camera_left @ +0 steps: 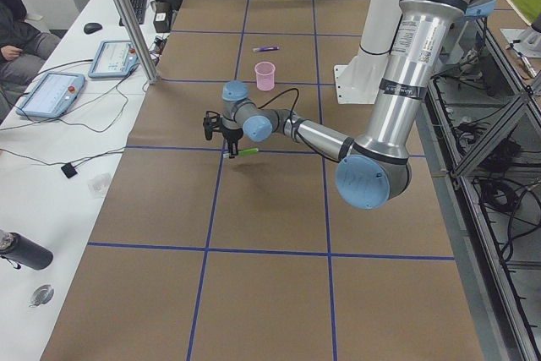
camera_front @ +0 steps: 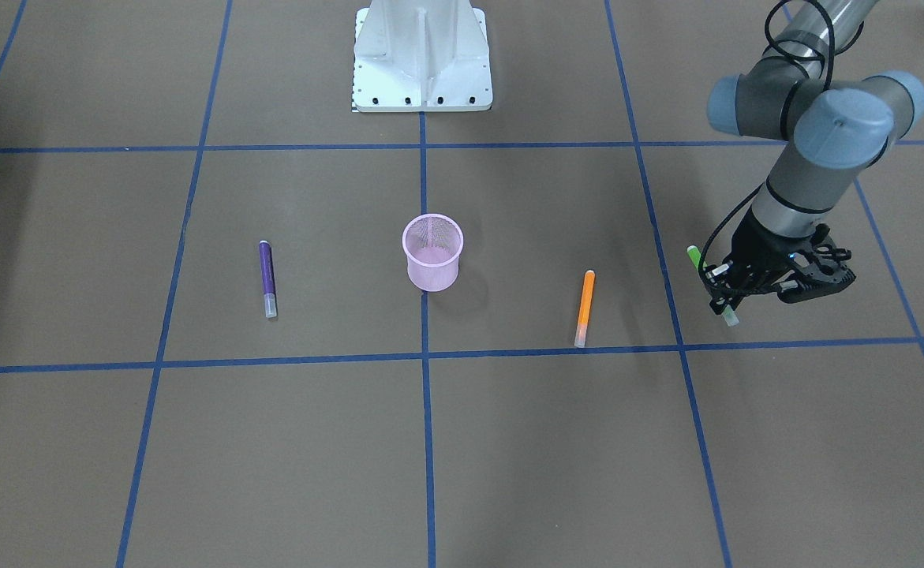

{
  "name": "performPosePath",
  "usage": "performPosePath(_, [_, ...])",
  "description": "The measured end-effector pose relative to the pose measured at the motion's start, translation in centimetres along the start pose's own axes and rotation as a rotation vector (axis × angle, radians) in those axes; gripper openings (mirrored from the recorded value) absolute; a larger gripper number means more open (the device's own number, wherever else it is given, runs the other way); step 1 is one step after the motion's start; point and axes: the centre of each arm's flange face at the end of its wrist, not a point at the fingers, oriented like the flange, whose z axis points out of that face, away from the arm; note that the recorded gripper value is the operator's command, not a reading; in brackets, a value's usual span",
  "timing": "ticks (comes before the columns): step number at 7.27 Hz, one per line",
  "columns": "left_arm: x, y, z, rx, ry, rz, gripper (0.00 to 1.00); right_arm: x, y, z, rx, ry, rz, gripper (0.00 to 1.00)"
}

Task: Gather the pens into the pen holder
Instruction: 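Lift the green marker upright with the left gripper, then carry the green marker with the left gripper over the pink cup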

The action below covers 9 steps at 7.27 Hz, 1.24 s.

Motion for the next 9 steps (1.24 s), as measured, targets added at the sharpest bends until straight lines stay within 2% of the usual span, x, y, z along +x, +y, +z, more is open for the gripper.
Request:
performPosePath(2, [5.5, -1.6, -5.2, 0.197, 0.079, -0.089, 0.0, 0.9, 0.0, 1.0, -0.009, -0.001, 0.008, 1.0])
performPosePath(4, [12.2, -0.2, -6.5, 0.349, 0.146, -0.191, 0.0, 3.4, -0.1, 3.7, -0.016, 0.0, -0.016, 1.0])
performPosePath(6, [16.4, 2.1, -5.4, 0.437, 0.176, -0.23, 0.0, 8.3, -0.1, 9.8, 0.02, 0.001, -0.13, 1.0])
performPosePath(7, [18.3, 2.7, -5.0, 0.475, 0.197, -0.243, 0.0, 9.5, 0.2, 12.6, 0.014, 0.0, -0.168, 1.0])
performPosePath(9, [21.7, 2.7, -5.0, 0.566, 0.237, -0.264, 0.0, 10.3, -0.3, 15.8, -0.019, -0.002, -0.187, 1.0])
